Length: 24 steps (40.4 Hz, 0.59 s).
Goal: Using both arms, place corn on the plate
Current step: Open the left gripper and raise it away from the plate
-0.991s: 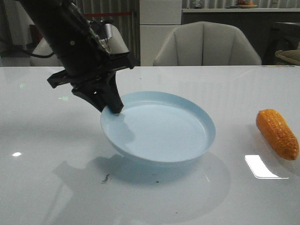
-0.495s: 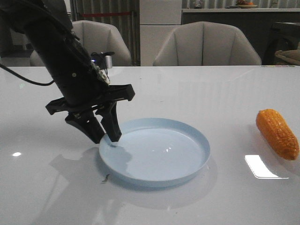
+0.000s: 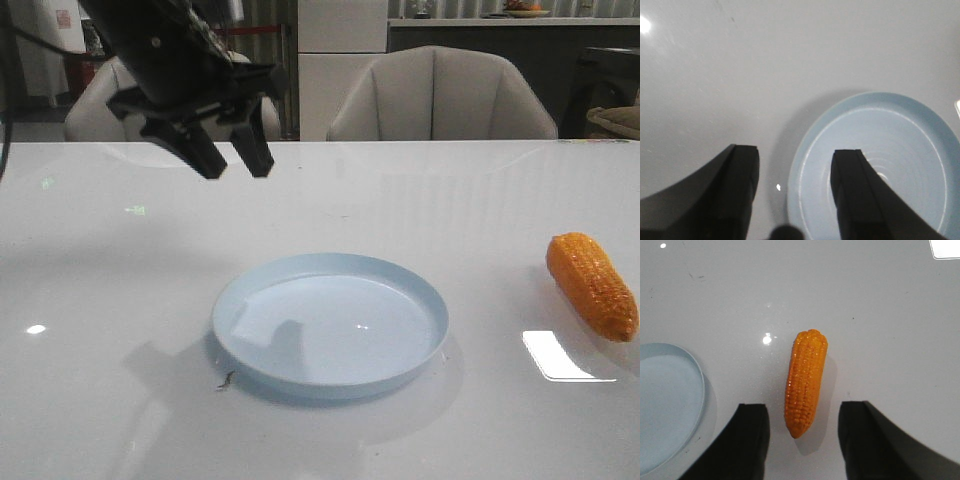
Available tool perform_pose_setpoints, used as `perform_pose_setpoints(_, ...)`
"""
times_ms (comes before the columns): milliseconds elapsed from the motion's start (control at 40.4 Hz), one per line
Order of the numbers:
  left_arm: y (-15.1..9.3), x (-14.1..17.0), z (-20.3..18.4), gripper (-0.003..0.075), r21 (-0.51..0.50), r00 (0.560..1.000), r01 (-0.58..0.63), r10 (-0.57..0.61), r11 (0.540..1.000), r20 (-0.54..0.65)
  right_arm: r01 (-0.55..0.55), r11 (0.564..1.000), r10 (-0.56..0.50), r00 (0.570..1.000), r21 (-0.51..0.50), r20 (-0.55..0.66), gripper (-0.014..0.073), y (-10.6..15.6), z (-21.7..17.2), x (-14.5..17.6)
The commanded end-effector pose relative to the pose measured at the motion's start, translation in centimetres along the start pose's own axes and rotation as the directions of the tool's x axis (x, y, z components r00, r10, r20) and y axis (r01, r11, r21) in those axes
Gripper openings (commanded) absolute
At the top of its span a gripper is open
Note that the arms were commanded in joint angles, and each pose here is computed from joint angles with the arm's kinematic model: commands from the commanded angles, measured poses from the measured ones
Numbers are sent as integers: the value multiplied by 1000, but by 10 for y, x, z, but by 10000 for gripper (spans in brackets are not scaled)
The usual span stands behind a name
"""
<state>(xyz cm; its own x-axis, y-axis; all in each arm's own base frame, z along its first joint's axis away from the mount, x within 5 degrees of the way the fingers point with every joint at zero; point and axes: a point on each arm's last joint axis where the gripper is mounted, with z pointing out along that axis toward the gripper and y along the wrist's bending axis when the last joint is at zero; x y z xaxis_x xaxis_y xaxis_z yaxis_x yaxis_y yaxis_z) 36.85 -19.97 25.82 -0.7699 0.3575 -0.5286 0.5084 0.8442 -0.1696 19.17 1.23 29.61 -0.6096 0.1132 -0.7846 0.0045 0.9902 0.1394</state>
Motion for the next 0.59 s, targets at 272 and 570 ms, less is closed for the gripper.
perform_pose_setpoints(272, 20, -12, -177, 397, -232, 879, 31, 84, 972, 469, -1, 1000, 2, 995, -9, 105, 436, 2, -7, -16)
perform_pose_setpoints(570, 41, 110, -220, 397, -354, 750, 187, 99, 916, 654, 0, 1000, 0, 997, -7, 77, 436, 2, -6, -14)
